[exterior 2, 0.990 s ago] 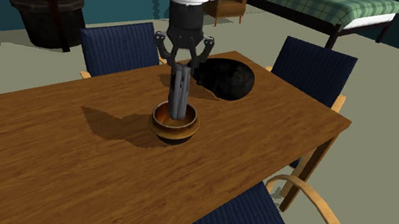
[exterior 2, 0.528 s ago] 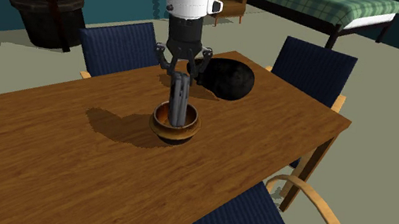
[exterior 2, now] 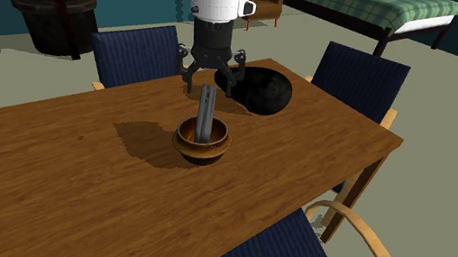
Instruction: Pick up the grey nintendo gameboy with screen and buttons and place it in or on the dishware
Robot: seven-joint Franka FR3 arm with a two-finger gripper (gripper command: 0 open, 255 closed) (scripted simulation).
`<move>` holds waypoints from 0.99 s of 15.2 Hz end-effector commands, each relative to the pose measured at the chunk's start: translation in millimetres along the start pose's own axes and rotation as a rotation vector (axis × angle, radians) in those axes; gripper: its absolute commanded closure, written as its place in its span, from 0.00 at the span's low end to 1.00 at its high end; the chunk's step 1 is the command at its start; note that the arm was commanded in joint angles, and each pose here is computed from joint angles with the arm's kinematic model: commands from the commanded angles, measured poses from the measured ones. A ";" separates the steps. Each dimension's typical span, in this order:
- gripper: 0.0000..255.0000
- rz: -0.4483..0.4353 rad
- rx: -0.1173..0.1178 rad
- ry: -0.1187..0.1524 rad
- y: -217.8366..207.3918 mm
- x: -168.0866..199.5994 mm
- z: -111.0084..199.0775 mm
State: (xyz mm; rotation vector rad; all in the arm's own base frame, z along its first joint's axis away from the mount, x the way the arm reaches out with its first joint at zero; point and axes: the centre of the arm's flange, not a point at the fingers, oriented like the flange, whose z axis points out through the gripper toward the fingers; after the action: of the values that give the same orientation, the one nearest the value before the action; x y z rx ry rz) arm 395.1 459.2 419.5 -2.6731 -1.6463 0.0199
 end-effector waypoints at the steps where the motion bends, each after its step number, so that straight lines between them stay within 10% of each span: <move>1: 0.00 0.000 0.000 0.000 0.0 0.0 0.0; 15: 0.00 0.000 0.000 0.000 -0.1 -0.1 -49.9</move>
State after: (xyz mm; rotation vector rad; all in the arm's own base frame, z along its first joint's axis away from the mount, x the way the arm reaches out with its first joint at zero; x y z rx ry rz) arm 395.6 459.4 469.4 -2.6731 -1.6463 0.0199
